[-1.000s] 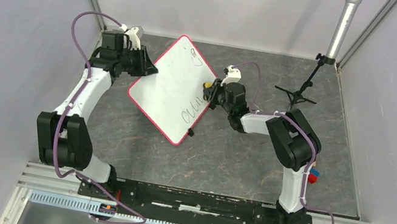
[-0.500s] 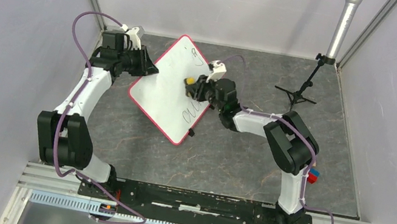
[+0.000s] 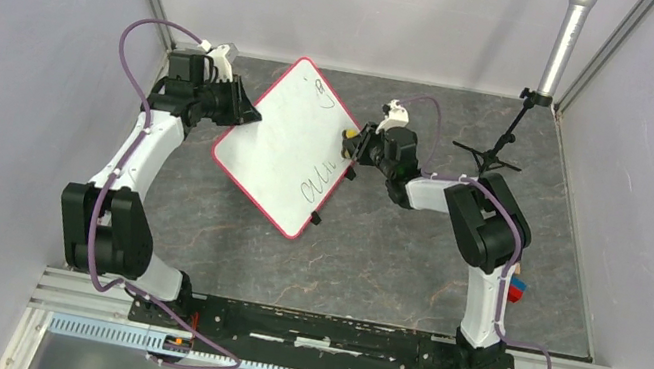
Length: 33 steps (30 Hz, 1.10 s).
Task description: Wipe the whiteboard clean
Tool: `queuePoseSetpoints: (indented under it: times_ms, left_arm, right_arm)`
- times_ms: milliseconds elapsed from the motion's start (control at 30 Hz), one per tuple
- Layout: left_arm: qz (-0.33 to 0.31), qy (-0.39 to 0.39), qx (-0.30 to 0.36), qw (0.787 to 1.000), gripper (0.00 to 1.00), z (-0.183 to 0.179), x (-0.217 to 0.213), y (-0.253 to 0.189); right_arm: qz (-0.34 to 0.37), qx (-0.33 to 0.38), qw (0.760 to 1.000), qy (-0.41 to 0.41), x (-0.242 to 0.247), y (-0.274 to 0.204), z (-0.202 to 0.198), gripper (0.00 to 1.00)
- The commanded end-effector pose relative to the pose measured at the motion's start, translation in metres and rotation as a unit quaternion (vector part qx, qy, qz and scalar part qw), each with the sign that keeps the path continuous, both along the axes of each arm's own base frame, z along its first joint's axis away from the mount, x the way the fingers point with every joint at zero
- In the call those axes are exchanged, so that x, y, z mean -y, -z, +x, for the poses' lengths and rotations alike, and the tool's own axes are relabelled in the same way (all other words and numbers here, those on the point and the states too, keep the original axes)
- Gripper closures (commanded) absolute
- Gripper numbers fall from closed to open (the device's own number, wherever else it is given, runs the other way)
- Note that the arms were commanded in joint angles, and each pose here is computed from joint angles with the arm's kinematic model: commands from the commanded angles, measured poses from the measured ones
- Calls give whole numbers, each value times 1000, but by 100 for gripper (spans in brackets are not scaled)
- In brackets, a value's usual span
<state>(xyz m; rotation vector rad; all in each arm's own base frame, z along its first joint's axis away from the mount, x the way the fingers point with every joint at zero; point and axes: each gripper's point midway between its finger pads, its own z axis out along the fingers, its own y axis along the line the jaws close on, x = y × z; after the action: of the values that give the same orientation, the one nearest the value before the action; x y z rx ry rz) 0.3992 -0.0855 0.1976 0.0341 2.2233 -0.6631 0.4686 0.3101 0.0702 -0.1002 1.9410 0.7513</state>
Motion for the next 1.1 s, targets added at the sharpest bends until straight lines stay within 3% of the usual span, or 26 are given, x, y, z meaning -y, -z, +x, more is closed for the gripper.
queuePoseSetpoints:
  times_ms: [0, 167, 500, 700, 867, 1067]
  left_arm:
    - [20, 12, -64, 998, 98, -19, 2, 30]
    - [20, 12, -63, 998, 98, -19, 2, 29]
    - [17, 11, -64, 998, 98, -19, 3, 27]
    - [33, 6, -74, 997, 98, -19, -3, 32]
    - [43, 6, -77, 996, 98, -19, -5, 35]
    - [51, 5, -80, 996, 98, -19, -8, 37]
  right_arm:
    - [-1, -1, 1000, -16, -8, -2, 12, 68]
    - [8, -7, 999, -30, -15, 0, 11, 68]
    - [84, -7, 990, -110, -60, -6, -74, 68]
    - [103, 23, 992, -69, -38, -32, -21, 67]
    - [118, 13, 992, -49, -26, -27, 22, 67]
    - [125, -12, 991, -44, -21, -5, 25, 68]
